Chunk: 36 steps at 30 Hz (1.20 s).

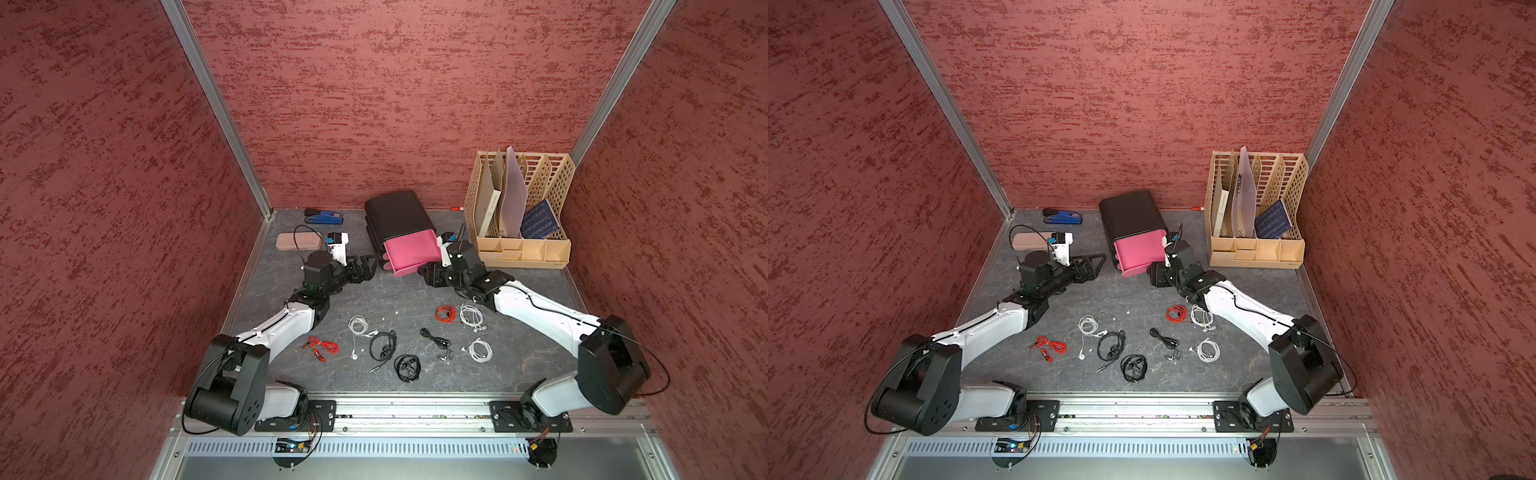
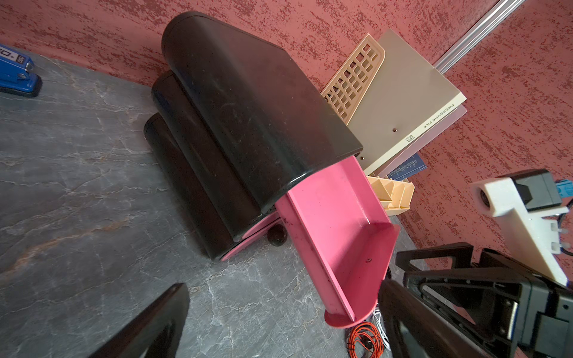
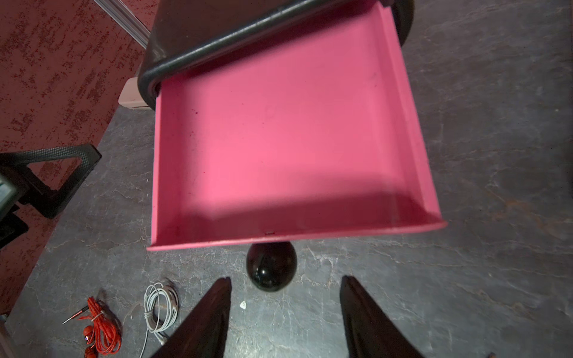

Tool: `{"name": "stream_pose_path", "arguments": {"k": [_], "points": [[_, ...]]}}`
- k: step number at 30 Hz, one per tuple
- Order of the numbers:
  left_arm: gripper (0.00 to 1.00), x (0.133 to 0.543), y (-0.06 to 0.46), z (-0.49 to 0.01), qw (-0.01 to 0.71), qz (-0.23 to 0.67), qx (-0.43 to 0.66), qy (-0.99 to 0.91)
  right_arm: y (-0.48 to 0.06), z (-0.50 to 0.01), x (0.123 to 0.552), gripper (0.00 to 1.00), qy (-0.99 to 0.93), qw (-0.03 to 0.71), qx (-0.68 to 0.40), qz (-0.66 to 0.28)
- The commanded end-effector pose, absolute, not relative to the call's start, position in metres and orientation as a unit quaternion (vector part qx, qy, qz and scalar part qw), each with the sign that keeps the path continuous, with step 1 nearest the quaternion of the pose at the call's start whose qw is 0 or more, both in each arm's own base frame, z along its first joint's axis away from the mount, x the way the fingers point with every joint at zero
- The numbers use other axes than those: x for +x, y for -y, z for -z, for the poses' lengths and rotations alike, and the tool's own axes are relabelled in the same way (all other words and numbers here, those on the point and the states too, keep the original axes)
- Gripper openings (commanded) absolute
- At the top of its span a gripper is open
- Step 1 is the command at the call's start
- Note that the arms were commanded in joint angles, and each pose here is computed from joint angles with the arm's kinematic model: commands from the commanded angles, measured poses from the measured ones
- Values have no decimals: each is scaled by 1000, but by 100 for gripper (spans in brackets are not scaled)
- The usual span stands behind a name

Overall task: Place the wired earphones into the drawer by color
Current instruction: Pick up the wired earphones from the center of the board.

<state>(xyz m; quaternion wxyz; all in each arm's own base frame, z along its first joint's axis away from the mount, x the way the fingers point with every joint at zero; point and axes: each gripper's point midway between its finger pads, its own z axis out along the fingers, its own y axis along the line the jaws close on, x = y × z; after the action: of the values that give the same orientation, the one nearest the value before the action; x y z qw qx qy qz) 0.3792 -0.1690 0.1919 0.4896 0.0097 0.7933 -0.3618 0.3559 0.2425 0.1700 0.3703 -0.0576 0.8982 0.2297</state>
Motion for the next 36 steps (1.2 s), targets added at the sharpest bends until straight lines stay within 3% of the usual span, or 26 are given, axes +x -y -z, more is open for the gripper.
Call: {"name": "stream_pose_path", "arguments": {"k": [1, 17, 36], "points": [[100, 376, 169, -197, 501, 361, 17, -786, -229, -172, 343, 64, -904, 368, -56, -211], [100, 366, 176, -187, 485, 388, 21, -784, -188, -95, 283, 65, -952, 262, -43, -153], [100, 364, 179, -177, 472, 391, 27, -790, -178, -43, 285, 58, -970, 204, -25, -132]]}}
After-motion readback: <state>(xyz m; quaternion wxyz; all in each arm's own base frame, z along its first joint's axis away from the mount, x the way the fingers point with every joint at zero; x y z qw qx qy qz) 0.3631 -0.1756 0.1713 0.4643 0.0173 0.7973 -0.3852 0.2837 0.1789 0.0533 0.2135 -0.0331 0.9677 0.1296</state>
